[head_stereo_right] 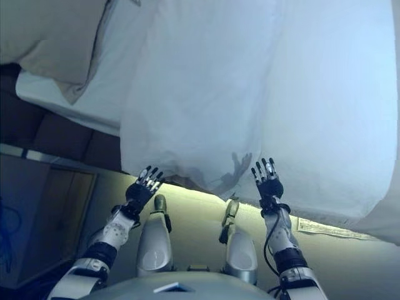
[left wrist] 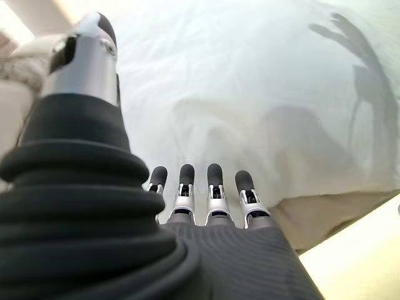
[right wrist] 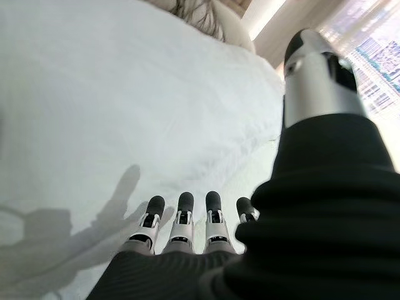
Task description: Make the bed neatly
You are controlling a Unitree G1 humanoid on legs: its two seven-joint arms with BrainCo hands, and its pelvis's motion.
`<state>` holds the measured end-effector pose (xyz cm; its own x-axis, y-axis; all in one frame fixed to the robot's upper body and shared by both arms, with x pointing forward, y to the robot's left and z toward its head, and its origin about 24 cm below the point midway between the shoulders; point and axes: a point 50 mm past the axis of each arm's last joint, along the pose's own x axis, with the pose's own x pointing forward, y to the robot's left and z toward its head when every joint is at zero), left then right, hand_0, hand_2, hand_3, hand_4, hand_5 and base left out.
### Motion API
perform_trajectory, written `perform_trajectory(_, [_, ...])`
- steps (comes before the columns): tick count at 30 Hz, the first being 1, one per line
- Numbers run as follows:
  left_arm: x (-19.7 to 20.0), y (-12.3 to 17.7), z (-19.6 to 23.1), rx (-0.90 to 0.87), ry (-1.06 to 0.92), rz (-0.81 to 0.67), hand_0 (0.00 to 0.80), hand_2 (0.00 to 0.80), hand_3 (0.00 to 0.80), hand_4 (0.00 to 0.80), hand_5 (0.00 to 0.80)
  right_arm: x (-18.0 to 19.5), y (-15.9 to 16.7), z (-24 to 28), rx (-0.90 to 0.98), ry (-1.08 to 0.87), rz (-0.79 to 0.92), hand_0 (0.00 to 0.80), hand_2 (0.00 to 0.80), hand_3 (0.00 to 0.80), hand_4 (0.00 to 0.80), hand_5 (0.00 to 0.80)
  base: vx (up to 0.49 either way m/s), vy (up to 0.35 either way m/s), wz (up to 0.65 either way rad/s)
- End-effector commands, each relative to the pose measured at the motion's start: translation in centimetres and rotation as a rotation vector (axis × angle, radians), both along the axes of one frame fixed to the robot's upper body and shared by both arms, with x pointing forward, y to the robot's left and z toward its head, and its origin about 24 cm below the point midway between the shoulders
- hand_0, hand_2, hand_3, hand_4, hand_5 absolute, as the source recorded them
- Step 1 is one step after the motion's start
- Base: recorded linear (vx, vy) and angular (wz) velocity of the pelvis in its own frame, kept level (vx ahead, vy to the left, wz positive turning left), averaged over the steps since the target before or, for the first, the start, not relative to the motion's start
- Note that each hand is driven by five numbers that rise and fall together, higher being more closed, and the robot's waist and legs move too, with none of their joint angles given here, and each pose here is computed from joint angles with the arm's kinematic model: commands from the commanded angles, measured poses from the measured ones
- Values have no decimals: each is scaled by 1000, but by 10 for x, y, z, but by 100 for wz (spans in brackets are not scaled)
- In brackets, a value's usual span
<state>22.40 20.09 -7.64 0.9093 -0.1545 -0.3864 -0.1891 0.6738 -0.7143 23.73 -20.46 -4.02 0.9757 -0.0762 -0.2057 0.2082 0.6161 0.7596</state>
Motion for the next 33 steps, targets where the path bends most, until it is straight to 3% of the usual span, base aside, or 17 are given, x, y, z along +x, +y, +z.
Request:
perform_trajectory(1, [4,0,4,-36,-30,-23,0,0,0,0,0,9,-16,31,5,-174,-80,0,0,0,0,0,-32,-13,18])
perform_trajectory(16, [-13,23,-9,-134,25,92,0,0,0,0,0,22,-14,42,26,-250,-54,0,0,0,0,0,-20,-77,7])
perform_trajectory(33, [5,-2,-5,-253,11,51,0,0,0,0,0,39,-26,68,-2,-340,-92,0,0,0,0,0,-16,11,1])
